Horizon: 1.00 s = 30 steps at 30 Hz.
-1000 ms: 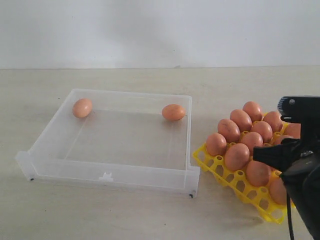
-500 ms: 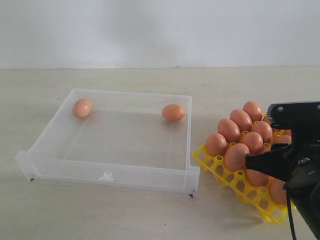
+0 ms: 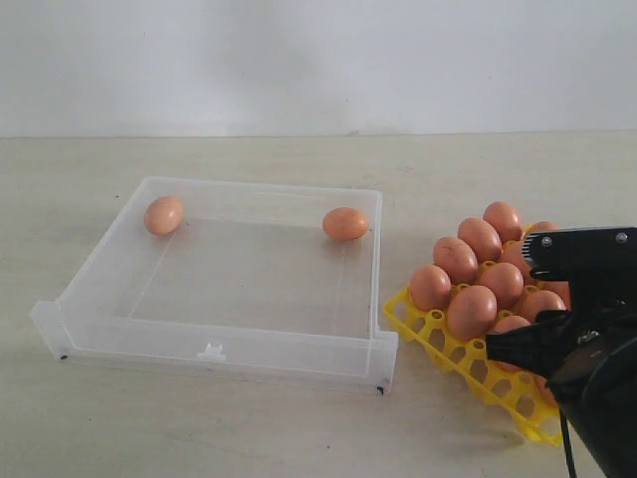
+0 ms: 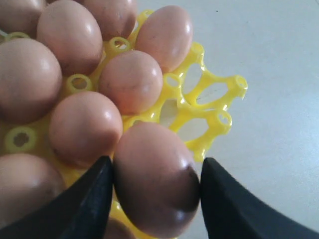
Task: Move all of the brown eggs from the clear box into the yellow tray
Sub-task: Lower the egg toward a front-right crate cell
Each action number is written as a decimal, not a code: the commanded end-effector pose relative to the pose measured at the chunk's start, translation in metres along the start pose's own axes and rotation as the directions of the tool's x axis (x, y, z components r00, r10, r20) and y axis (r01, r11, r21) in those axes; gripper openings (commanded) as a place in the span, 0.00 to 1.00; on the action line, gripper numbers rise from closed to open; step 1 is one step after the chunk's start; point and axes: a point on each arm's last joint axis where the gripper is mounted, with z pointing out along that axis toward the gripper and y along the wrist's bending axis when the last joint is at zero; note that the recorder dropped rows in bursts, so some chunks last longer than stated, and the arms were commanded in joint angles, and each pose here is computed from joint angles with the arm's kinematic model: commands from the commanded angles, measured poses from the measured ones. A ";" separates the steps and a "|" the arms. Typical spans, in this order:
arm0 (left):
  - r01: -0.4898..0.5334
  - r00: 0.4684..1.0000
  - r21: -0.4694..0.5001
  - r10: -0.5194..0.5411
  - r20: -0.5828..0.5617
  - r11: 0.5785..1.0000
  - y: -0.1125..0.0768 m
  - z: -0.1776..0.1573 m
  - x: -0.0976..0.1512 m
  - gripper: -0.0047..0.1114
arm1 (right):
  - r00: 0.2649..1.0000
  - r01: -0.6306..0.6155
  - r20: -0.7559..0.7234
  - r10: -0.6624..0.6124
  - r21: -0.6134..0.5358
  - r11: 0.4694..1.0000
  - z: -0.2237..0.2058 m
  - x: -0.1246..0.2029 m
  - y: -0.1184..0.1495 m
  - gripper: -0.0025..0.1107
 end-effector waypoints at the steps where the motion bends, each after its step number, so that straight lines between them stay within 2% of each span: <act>1: -0.004 1.000 -0.001 0.004 0.000 1.000 0.000 0.000 0.001 0.00 | 0.999 0.029 0.039 -0.029 0.007 1.000 0.000 -0.003 -0.001 0.02; 25: -0.004 1.000 -0.001 0.004 0.000 1.000 0.000 0.000 0.001 0.00 | 0.998 0.043 0.056 -0.043 0.006 0.999 0.000 -0.004 -0.001 0.02; 30: -0.004 1.000 -0.001 0.004 0.000 1.000 0.000 0.000 0.001 0.00 | 0.998 0.045 0.038 -0.044 -0.024 0.999 0.000 -0.002 0.002 0.02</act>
